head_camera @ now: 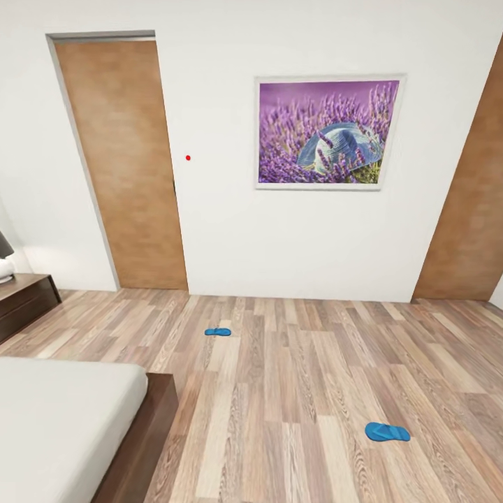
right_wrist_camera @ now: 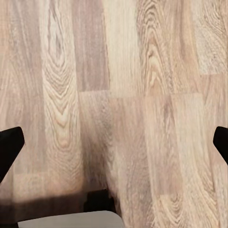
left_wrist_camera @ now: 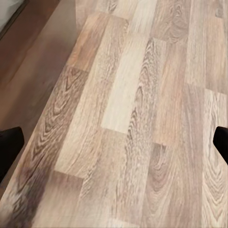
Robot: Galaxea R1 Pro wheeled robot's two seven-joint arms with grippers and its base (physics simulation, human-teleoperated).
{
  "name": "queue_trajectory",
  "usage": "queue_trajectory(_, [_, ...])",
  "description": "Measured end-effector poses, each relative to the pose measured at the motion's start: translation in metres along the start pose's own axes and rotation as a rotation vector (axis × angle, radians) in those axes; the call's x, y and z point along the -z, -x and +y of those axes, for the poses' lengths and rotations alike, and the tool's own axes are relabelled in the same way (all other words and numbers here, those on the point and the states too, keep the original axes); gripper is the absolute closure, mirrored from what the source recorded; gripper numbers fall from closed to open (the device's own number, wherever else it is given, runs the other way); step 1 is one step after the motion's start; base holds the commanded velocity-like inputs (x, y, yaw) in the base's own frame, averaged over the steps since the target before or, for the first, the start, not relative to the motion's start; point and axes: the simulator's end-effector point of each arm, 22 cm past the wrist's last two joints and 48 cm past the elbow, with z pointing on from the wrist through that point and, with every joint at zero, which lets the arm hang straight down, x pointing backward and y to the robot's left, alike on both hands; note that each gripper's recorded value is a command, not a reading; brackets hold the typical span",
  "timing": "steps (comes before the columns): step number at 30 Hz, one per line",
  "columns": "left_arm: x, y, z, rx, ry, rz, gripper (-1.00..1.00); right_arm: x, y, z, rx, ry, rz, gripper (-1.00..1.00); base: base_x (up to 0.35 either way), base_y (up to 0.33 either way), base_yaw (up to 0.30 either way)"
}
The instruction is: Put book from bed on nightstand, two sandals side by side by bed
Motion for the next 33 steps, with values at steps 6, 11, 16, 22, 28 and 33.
queue_trajectory(6, [0.0, 0.0, 0.0002, 0.0, 0.0, 0.0, -1.0, 0.0, 0.0001, -0.0005, 0.0, -0.001, 0.0, -1.0, 0.316, 0.096, 0.0])
queue_trajectory(11, [0.0, 0.0001, 0.0005, -0.001, 0.0, 0.0, -1.0, 0.0, 0.0001, -0.0004, 0.0, 0.0, 0.0, -1.0, 0.316, 0.094, 0.0])
queue_trajectory(16, [0.0, 0.0, 0.0, 0.0, 0.0, 0.0, -1.0, 0.0001, -0.0001, 0.0011, -0.001, 0.001, 0.0, -1.0, 0.322, 0.036, 0.0])
queue_trajectory(22, [0.0, 0.0, -0.0002, 0.0, 0.0, 0.0, -1.0, 0.0001, -0.0002, 0.0015, -0.001, 0.002, 0.0, -1.0, 0.327, 0.003, 0.0])
queue_trajectory(28, [0.0, -0.0002, -0.0007, -0.001, -0.001, 0.0, -1.0, 0.0001, -0.0002, 0.0015, -0.001, 0.002, 0.0, -1.0, 0.328, 0.0, 0.0])
queue_trajectory(33, [0.0, -0.001, -0.0006, -0.002, -0.001, 0.002, -1.0, 0.0, -0.001, 0.0016, 0.0, 0.002, 0.002, -1.0, 0.328, 0.0, 0.0])
